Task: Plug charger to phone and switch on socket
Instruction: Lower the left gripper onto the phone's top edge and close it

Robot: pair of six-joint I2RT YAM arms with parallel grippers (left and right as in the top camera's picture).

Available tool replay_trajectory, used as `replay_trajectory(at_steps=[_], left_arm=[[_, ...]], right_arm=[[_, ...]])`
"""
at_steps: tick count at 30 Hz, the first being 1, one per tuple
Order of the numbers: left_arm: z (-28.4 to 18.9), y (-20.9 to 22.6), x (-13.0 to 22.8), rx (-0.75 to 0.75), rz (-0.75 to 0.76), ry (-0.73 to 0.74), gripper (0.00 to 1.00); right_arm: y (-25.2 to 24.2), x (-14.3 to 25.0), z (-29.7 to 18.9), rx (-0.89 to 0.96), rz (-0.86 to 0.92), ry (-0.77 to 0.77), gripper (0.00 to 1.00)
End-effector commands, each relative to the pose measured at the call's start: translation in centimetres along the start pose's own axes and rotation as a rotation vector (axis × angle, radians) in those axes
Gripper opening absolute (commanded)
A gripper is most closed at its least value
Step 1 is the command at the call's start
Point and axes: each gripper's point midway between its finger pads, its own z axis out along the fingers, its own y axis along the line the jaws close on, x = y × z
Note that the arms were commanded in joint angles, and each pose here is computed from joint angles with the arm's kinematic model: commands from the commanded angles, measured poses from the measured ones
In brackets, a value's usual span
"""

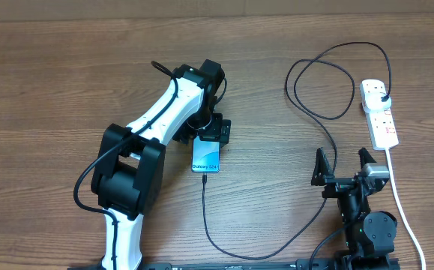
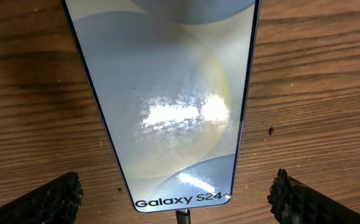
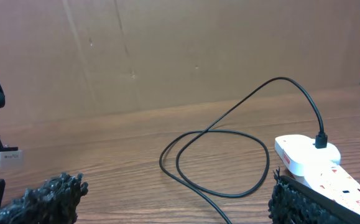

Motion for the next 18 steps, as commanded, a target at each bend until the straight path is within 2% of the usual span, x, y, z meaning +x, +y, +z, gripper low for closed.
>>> replay_trajectory(at_steps=[1,4,6,7,16,18], left_arm=[[0.5,-0.2,-0.7,-0.006,-0.001,-0.027,1.00],[0.5,-0.4,-1.3,0.007,0.002,-0.047,1.00],[0.5,-0.5,-1.1,0.006,0.005,-0.044,0.92],[0.5,-0.6,-1.2,0.006,0.005,-0.047,1.00],[0.5,-0.8,-2.0,0.016,0.027,-0.079,1.00],[0.6,-0.7,-1.9,0.008,0.018,-0.076,0.89]], right_arm=[[-0.1,0.1,0.0,0.007,-0.001,-0.005,1.00],[-0.1,0.1,0.0,0.007,-0.001,-0.005,1.00],[-0.1,0.1,0.0,0.007,-0.001,-0.005,1.00],[-0.1,0.1,0.0,0.007,-0.001,-0.005,1.00],[-0.1,0.1,0.0,0.007,-0.001,-0.005,1.00],[-0.1,0.1,0.0,0.007,-0.001,-0.005,1.00]])
